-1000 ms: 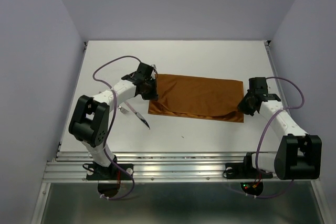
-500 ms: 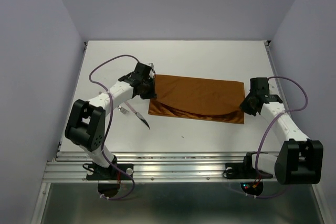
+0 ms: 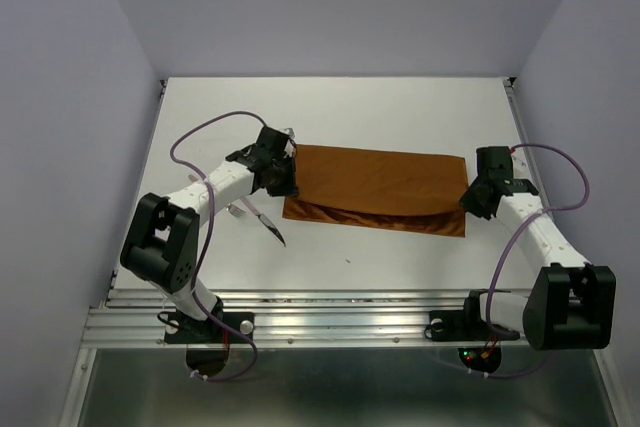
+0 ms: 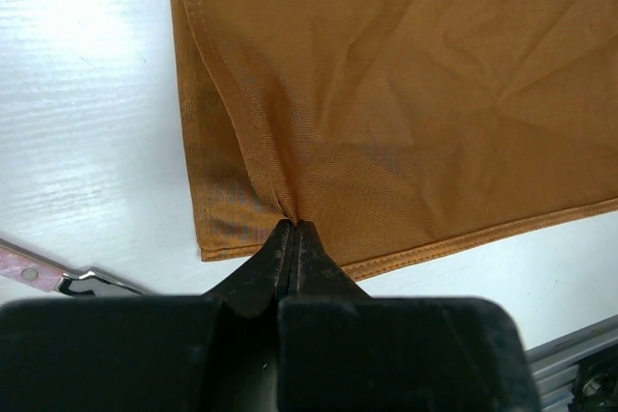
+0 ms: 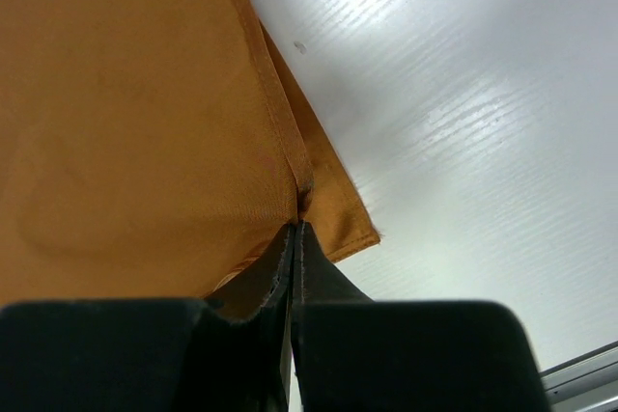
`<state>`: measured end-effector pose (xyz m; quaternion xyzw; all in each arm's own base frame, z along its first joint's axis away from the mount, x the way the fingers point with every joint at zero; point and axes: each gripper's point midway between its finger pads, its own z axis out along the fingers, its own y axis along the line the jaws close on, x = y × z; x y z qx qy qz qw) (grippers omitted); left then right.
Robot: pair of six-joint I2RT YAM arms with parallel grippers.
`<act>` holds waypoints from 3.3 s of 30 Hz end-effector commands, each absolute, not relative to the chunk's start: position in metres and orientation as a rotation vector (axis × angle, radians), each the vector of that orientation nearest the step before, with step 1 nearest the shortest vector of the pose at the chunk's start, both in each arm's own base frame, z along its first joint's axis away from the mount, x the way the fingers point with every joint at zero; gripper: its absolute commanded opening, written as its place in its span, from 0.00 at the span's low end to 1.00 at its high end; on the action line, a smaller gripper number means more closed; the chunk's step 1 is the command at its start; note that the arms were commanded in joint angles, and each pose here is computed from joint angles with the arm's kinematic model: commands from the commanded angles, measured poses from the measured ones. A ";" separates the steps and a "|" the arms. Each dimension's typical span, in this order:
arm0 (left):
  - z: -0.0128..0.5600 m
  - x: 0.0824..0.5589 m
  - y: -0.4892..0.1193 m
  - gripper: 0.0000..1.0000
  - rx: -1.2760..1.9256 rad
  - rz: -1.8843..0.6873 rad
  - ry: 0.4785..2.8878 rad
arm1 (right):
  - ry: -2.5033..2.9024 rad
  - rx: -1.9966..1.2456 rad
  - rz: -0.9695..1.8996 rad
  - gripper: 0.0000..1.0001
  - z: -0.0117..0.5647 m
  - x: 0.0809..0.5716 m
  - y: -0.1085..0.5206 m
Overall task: Fold the napkin into a case and place the utensils inside
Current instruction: Smooth out the rectangle-folded napkin at the center of the board.
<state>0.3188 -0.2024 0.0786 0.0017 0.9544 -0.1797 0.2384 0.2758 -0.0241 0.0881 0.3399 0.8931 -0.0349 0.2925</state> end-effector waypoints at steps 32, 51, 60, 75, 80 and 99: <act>0.069 0.311 -0.190 0.00 0.072 -0.383 2.645 | 2.447 0.915 0.075 0.01 0.078 0.260 0.001; 0.069 0.311 -0.191 0.53 0.071 -0.383 2.654 | 2.436 0.959 0.022 0.60 0.076 0.257 -0.006; 0.109 0.326 -0.196 0.70 0.072 -0.391 2.573 | 2.364 0.920 0.006 0.58 0.100 0.271 -0.013; 0.069 0.354 -0.234 0.45 0.056 -0.481 2.612 | 2.462 0.875 0.144 0.07 0.063 0.299 0.011; 0.038 0.348 -0.233 0.44 0.036 -0.474 2.675 | 2.524 0.928 0.011 0.07 0.030 0.286 -0.001; 0.013 0.264 -0.202 0.44 0.041 -0.402 2.784 | 2.568 1.100 -0.004 0.11 0.010 0.232 0.004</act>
